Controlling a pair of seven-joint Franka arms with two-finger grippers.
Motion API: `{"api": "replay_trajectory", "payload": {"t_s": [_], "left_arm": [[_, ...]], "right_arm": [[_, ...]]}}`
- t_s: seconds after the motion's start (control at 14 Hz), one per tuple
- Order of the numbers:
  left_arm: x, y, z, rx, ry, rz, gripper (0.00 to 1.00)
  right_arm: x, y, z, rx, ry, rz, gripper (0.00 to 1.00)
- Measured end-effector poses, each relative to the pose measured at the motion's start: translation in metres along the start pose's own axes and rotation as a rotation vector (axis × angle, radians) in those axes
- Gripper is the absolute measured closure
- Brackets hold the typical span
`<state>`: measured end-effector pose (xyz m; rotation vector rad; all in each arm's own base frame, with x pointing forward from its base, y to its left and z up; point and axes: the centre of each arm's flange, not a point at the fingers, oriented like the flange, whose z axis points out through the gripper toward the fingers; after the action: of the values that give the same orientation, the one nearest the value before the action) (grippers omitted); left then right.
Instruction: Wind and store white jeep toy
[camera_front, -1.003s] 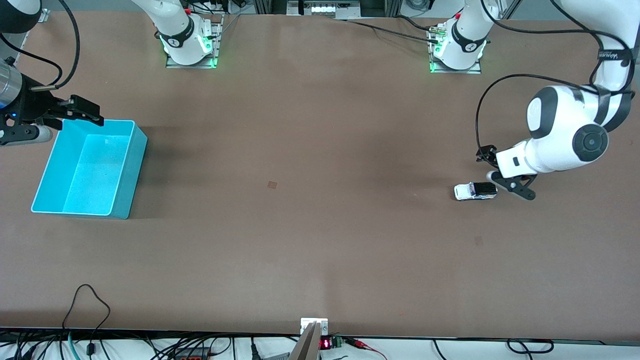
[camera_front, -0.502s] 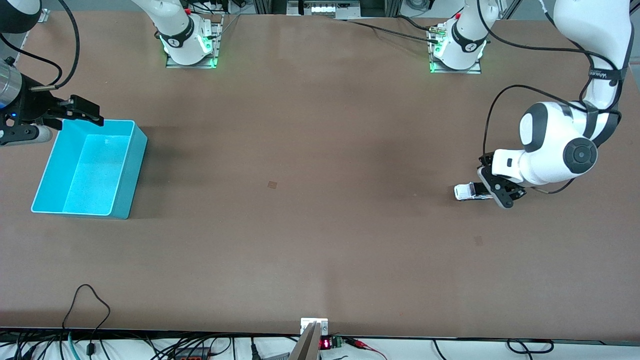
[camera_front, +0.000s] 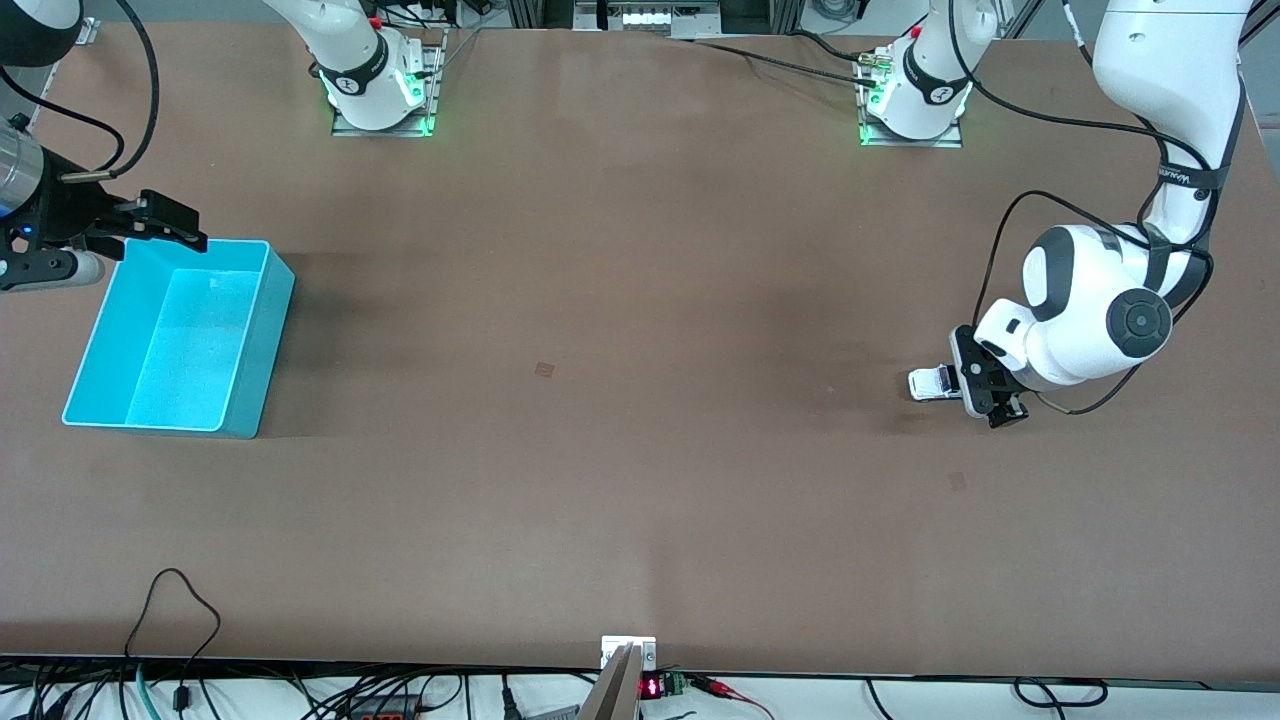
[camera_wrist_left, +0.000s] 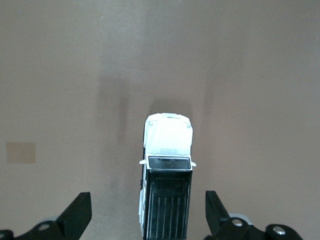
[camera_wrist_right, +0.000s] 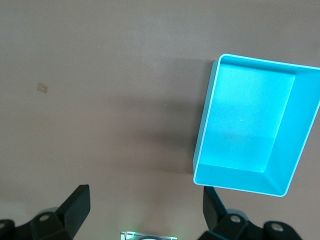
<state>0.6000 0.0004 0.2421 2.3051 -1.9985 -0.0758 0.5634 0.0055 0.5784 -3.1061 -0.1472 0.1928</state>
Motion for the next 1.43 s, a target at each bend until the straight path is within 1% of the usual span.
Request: {"api": "replay_trajectory", "payload": {"t_s": [0.5,0.72,1.0,1.15,1.22,1.29,1.36,1.43], "left_arm": [[-0.011,-0.001,0.029,-0.019,-0.001,0.061,0.00],[-0.013,-0.001,0.039,-0.010,-0.001,0.082,0.00],[-0.023,0.003,0.049,-0.018,0.000,0.098,0.00],[-0.024,0.002,0.049,-0.006,0.000,0.118,0.04],[-0.024,0.002,0.049,-0.002,0.000,0.126,0.10],[-0.025,0.002,0.049,0.000,0.000,0.132,0.10],[-0.025,0.002,0.049,0.002,0.000,0.135,0.18],[-0.024,0.003,0.050,0.002,0.001,0.137,0.28]], "right_arm": [[0.000,0.000,0.000,0.000,0.000,0.000,0.00],[0.000,0.000,0.000,0.000,0.000,0.000,0.00],[0.000,0.000,0.000,0.000,0.000,0.000,0.00],[0.000,0.000,0.000,0.000,0.000,0.000,0.00],[0.000,0.000,0.000,0.000,0.000,0.000,0.00],[0.000,0.000,0.000,0.000,0.000,0.000,0.00],[0.000,0.000,0.000,0.000,0.000,0.000,0.00],[0.000,0.000,0.000,0.000,0.000,0.000,0.00]]}}
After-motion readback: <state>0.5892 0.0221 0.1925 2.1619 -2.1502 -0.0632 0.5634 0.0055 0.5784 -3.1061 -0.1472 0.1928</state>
